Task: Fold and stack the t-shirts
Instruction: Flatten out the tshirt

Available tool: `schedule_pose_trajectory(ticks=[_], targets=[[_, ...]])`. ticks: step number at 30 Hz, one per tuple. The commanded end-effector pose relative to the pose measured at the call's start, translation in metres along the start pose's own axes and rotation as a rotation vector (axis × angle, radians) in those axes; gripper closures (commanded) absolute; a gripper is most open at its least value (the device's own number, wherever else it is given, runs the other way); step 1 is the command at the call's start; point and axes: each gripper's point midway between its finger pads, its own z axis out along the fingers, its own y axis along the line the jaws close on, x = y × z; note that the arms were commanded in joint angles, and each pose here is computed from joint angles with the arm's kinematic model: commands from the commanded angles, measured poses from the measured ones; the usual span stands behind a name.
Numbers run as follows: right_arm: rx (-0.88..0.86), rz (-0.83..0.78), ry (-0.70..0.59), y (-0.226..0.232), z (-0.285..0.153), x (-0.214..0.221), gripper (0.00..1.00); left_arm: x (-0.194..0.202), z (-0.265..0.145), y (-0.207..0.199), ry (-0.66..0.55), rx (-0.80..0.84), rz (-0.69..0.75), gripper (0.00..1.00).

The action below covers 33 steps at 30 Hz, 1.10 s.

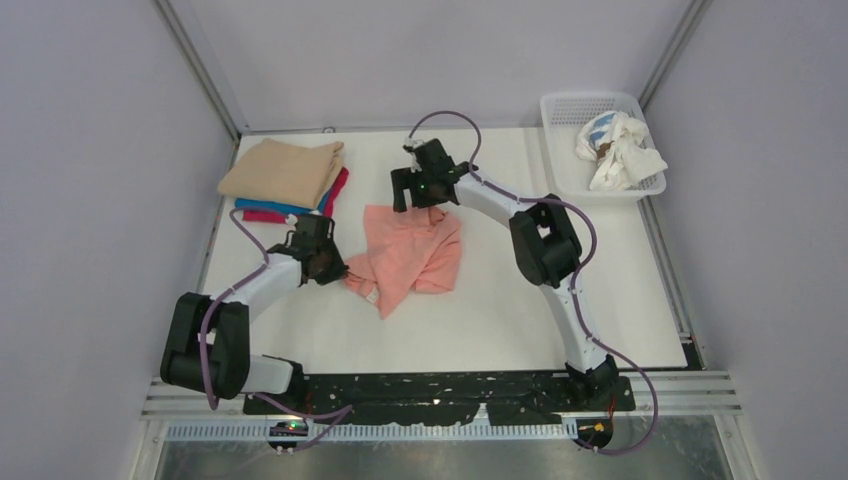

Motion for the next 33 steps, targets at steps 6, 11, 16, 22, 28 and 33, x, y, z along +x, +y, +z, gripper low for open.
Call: schedule_pose_trajectory(ticks=[6, 11, 16, 22, 28, 33], targets=[[-0.088, -0.051, -0.094, 0.032, -0.014, -0.034, 0.17, -0.010, -0.005, -0.008, -0.036, 0.039, 0.015, 1.00], [-0.088, -0.090, -0.115, 0.037, -0.025, -0.034, 0.17, -0.012, -0.007, -0.008, -0.041, 0.042, 0.017, 1.00], [-0.041, -0.112, -0.103, 0.028, -0.027, -0.025, 0.18, -0.011, -0.006, -0.007, -0.043, 0.038, 0.017, 1.00], [0.011, -0.192, -0.139, 0.027, -0.034, -0.031, 0.21, -0.010, -0.006, -0.007, -0.040, 0.040, 0.016, 1.00], [0.005, -0.189, -0.198, 0.034, -0.047, -0.049, 0.38, -0.010, -0.007, -0.008, -0.040, 0.045, 0.016, 1.00], [-0.003, -0.182, -0.196, 0.036, -0.047, -0.049, 0.58, -0.010, -0.007, -0.007, -0.041, 0.045, 0.019, 1.00]])
